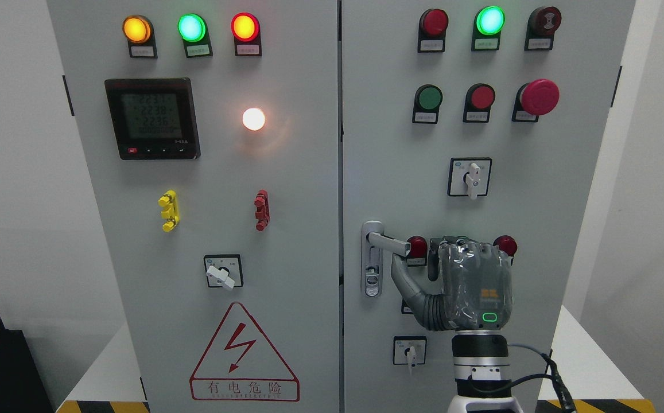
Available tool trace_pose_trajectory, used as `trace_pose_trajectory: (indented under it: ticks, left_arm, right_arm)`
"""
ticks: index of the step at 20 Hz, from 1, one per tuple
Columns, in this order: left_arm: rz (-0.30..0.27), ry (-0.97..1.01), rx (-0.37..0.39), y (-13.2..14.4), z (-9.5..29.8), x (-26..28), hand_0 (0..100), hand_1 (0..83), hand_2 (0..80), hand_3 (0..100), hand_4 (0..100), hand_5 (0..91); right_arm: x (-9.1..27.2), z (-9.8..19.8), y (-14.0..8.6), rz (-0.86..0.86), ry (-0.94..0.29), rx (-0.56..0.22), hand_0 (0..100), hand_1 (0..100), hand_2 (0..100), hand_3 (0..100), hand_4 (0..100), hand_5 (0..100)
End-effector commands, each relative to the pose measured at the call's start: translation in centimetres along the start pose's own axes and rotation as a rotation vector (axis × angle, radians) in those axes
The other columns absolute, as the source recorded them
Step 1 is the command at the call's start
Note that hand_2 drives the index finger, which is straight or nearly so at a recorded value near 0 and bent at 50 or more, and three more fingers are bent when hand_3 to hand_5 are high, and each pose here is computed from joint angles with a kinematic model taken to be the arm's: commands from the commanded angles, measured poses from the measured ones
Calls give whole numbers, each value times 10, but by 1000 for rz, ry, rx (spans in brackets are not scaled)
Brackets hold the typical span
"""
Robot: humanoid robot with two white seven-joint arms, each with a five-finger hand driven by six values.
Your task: Release door handle
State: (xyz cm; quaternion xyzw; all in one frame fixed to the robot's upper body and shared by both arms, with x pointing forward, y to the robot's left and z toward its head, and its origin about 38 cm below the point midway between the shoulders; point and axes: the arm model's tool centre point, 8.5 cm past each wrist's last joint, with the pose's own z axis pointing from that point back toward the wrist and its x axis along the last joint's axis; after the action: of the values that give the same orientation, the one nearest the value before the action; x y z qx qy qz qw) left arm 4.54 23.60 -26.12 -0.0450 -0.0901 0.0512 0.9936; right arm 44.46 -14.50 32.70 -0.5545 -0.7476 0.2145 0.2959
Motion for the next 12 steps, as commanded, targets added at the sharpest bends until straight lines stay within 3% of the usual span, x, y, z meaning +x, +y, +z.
trace_pose_trajectory:
  ticks: [1, 12]
  left_arm:
    - [13, 15, 4, 1, 1, -6, 120, 389, 0, 0, 0, 0]
    - [13, 15, 4, 1, 1, -6, 120, 389, 0, 0, 0, 0]
  right_arm:
    - [1, 2, -1, -2, -8, -16, 394, 263, 921, 1000, 1000, 1000]
    - [0, 17, -2, 7, -29, -19, 397, 266, 921, 1000, 1000, 1000]
